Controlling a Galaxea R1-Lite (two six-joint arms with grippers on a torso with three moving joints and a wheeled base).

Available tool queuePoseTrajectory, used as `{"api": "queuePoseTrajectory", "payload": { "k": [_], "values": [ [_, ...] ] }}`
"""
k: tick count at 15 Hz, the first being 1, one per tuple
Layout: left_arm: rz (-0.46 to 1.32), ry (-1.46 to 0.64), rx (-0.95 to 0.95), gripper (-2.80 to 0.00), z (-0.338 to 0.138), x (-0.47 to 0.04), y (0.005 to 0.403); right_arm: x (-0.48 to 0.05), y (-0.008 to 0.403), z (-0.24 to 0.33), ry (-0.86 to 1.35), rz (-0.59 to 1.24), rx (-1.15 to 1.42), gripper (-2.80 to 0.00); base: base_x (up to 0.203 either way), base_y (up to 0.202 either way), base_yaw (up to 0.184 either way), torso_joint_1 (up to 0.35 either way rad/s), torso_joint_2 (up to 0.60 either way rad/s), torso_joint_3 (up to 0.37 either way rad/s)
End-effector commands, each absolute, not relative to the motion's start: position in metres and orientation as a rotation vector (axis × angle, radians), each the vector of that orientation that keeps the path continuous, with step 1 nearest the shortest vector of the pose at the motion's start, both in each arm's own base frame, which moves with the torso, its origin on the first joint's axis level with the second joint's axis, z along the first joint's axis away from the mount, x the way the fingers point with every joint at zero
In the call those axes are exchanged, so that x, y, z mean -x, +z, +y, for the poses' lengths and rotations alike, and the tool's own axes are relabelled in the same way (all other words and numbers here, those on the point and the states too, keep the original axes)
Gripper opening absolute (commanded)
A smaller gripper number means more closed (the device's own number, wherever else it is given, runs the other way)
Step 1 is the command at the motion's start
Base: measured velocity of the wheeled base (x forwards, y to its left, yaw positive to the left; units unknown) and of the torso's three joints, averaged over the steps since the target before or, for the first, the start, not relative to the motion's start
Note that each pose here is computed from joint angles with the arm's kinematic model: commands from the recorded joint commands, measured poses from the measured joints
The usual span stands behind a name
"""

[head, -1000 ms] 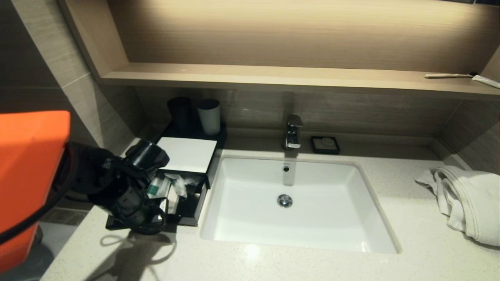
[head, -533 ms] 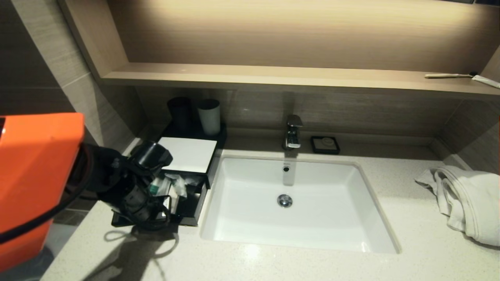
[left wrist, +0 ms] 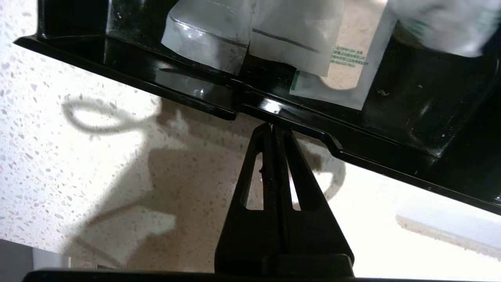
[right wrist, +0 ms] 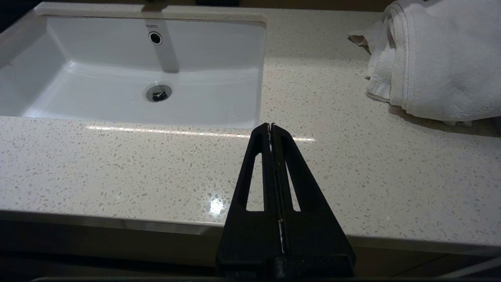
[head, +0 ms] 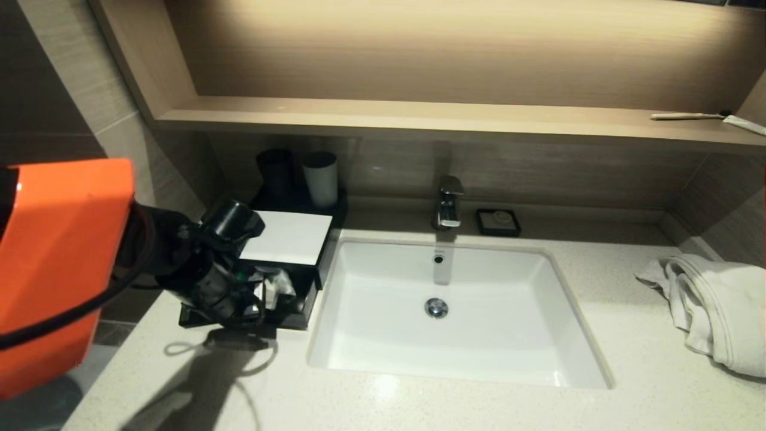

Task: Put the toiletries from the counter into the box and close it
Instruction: Close the drawer

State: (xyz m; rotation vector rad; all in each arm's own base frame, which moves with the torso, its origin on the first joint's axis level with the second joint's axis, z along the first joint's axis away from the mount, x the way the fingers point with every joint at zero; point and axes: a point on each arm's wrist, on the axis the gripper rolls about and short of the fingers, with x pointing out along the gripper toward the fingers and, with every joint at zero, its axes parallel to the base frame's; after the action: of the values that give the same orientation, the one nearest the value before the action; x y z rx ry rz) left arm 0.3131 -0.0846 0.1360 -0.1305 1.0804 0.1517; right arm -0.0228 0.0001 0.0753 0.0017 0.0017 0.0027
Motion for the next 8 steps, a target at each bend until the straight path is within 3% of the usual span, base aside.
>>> {"api": "queuePoseTrajectory", "payload": {
  "k": [1, 8],
  "values": [
    [1.088, 0.161, 0.131, -2.80, -0.085, -0.319, 0.132, 0.023, 0.075, 0.000, 0.003, 0.002, -0.002, -2.80, 0.000, 0.000, 0.000, 0.000, 0.00, 0.000],
    [1.070, 0.166, 0.144, -2.80, -0.088, -0.342, 0.128, 0.023, 0.075, 0.000, 0.003, 0.002, -0.002, -2.80, 0.000, 0.000, 0.000, 0.000, 0.00, 0.000]
  ]
}}
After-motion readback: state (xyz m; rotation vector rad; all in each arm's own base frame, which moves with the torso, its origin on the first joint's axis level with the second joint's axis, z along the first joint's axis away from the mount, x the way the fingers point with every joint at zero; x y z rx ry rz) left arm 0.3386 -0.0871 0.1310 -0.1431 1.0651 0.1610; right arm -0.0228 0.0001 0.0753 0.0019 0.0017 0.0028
